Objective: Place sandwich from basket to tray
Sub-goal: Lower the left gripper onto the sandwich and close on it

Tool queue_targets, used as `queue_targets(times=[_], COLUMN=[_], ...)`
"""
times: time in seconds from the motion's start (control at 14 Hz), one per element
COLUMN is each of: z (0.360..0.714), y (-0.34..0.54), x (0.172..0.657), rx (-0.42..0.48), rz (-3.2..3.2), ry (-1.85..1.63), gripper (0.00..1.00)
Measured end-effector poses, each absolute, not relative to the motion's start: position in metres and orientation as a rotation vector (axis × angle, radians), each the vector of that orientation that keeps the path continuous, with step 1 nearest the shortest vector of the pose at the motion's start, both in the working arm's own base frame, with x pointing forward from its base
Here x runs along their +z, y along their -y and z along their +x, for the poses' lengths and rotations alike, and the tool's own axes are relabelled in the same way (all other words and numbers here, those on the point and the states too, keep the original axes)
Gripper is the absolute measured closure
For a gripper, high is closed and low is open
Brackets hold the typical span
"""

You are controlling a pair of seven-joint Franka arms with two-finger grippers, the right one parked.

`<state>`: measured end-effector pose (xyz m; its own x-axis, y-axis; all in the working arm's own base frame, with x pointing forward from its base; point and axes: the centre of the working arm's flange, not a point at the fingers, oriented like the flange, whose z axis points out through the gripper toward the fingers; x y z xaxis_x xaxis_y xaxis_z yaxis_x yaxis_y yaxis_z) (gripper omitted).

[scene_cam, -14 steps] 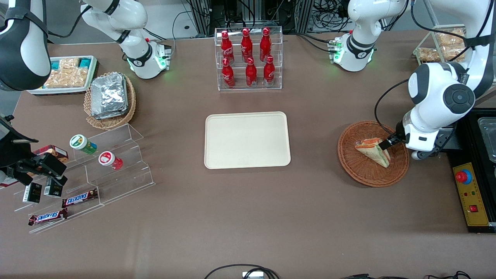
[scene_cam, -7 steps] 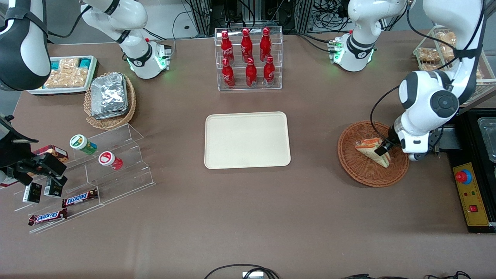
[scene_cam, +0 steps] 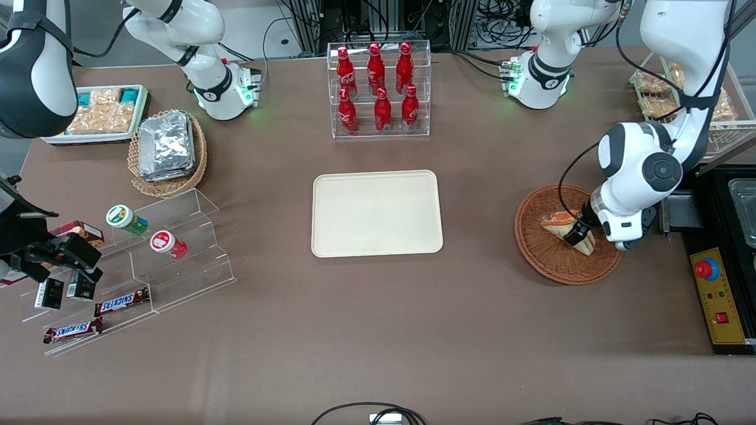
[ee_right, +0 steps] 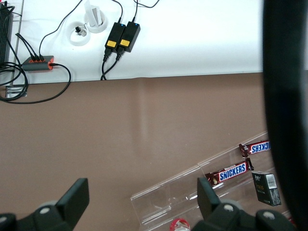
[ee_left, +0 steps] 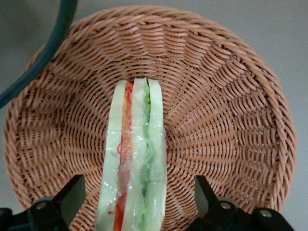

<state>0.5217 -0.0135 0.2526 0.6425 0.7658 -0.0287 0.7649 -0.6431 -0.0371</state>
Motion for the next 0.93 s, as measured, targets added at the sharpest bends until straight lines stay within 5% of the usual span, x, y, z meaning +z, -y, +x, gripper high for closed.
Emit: queue_targets(times=[0.43,0.71,0.93], z=[0.518,0.515,0.515], y=[0.014,0.015,0.016], x=[0.234,0.224,0.225], rx=[0.093,0.089,0.091], rz=[-2.823,-2.825,-2.822], ry=[1.327,1.223,1.193], gripper=[0.05,0.48,0.63])
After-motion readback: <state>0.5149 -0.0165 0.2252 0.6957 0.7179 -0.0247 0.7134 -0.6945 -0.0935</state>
